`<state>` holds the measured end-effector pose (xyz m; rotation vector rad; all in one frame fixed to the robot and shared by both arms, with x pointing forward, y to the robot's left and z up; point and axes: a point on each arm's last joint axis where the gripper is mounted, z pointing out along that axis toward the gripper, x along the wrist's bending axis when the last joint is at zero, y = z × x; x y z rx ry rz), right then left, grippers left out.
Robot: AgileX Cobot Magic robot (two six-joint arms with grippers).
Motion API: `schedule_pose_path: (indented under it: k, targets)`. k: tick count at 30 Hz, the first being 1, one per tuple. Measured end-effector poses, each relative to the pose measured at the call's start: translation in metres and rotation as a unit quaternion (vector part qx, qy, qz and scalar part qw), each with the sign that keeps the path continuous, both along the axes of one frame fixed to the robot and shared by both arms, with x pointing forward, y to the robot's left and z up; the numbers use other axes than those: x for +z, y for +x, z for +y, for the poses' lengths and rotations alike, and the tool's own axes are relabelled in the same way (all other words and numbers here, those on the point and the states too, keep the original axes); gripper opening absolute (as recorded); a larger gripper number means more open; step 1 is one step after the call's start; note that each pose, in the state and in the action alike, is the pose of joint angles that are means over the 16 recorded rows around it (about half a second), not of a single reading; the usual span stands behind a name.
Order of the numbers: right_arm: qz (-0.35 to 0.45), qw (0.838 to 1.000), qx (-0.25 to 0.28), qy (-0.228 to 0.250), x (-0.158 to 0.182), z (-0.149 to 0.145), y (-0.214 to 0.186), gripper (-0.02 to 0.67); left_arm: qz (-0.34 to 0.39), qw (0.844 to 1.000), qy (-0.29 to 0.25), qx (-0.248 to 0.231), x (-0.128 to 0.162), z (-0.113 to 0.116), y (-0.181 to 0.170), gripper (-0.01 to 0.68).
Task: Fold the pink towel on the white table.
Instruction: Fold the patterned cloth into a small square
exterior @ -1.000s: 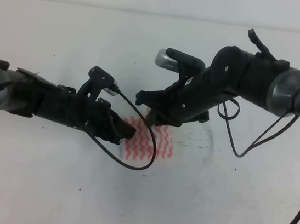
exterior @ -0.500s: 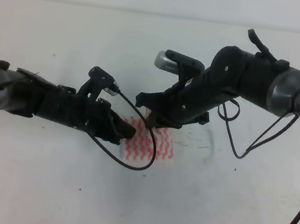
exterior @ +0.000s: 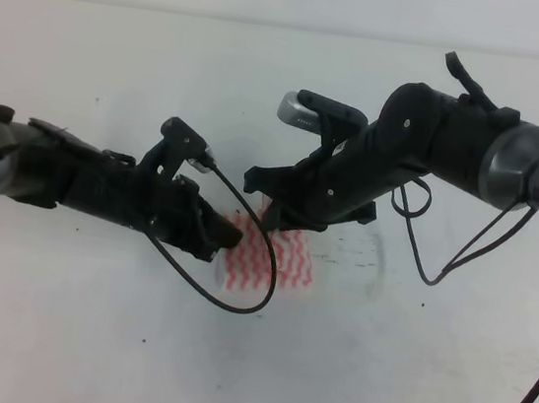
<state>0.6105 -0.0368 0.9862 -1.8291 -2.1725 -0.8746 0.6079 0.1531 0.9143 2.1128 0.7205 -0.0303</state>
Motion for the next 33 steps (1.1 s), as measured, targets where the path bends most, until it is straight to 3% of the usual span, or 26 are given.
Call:
schedule_pose_path:
  k: [14,24,33]
  targets:
    - [0.0,1.0,0.0,-0.001,0.0,0.0,0.0,-0.014,-0.001,0.998,-0.045,-0.037,0.02,0.024,-0.003,-0.004]
    - [0.0,1.0,0.0,0.0,0.0,0.0,0.0,-0.012,0.014,0.997,-0.058,-0.057,0.009,0.026,-0.004,-0.004]
    - [0.0,1.0,0.0,0.0,0.0,0.0,0.0,-0.011,0.028,0.996,-0.068,-0.046,-0.005,0.023,-0.002,-0.004]
